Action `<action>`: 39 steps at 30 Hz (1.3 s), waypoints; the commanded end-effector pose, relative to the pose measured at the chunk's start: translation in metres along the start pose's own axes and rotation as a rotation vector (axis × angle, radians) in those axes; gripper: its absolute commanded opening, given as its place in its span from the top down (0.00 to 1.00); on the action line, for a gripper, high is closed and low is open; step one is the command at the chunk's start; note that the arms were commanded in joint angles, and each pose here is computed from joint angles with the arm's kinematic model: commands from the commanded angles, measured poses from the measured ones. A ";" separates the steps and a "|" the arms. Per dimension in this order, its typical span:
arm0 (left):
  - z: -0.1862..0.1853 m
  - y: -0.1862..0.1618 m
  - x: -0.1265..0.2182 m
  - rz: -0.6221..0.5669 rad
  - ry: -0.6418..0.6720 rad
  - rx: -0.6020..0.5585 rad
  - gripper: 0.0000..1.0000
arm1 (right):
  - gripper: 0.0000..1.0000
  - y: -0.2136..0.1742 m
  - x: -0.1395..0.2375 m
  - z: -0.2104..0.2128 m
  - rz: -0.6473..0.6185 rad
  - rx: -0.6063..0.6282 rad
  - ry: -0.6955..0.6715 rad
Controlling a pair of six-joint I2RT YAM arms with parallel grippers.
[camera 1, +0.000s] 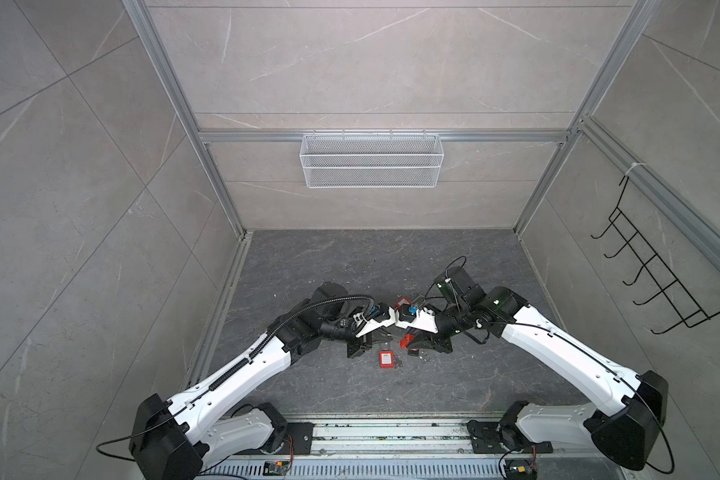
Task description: Lock with the key
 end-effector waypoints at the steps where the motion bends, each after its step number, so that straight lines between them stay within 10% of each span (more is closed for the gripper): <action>1: -0.005 0.022 0.007 -0.082 -0.014 -0.045 1.00 | 0.72 0.008 0.005 0.000 -0.045 0.006 -0.001; 9: -0.008 0.024 0.015 -0.102 0.021 -0.066 1.00 | 0.55 -0.016 0.010 0.001 0.058 -0.020 -0.052; 39: -0.005 0.017 -0.002 -0.089 -0.073 0.049 1.00 | 0.83 0.003 0.012 -0.013 -0.082 -0.039 -0.089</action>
Point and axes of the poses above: each gripper's point midway between its finger pads, its own x axis back along the fingers, its own z axis along the line the jaws close on, y = z × x, the point moved 7 cm from there along x, back along the fingers, and after that the axes turned 9 degrees about x, right-handed, at the moved point
